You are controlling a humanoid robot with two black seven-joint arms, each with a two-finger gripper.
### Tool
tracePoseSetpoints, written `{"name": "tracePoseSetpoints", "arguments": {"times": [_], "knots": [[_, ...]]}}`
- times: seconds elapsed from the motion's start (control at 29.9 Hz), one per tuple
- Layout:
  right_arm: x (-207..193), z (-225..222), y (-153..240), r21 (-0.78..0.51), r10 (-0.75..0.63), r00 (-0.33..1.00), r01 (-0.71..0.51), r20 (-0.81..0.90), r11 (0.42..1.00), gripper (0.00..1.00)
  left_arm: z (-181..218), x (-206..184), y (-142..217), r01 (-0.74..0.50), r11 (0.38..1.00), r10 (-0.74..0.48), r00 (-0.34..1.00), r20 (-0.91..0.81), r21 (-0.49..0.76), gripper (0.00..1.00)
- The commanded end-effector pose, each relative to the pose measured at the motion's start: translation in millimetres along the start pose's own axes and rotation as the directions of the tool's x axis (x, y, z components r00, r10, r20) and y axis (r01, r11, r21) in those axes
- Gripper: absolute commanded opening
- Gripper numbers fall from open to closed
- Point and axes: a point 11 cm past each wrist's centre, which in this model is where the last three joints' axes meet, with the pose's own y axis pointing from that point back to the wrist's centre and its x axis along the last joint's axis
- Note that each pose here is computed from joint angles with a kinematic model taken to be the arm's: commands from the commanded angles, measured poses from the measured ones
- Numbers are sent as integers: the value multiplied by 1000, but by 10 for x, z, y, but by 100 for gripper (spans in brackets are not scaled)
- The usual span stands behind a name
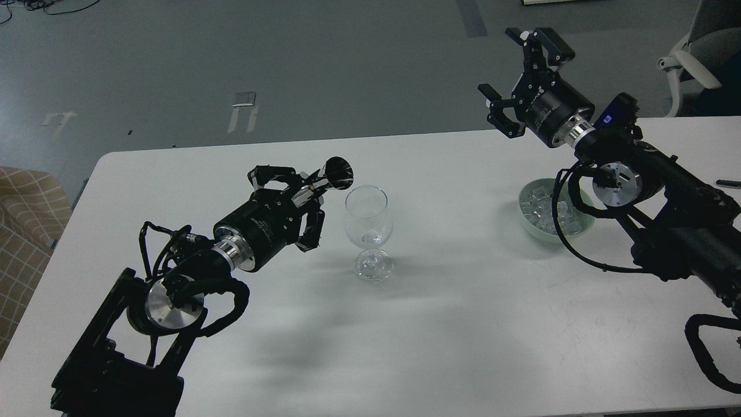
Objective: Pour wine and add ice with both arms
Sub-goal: 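Position the jigger just above the wine glass rim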
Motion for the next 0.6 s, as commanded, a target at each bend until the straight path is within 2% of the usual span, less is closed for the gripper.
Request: {"name": "tracePoseSetpoints", "arguments": {"times": [0.0,0.57], "knots": [[-8,5,-4,0,-1,1000,1,2,1000,100,-70,-18,-10,-2,1000,1,999,34,19,13],[-5,27,3,-4,0,1000,0,3,1000,100,-119,-90,-37,-5,1000,3,990,141,13,13]]}}
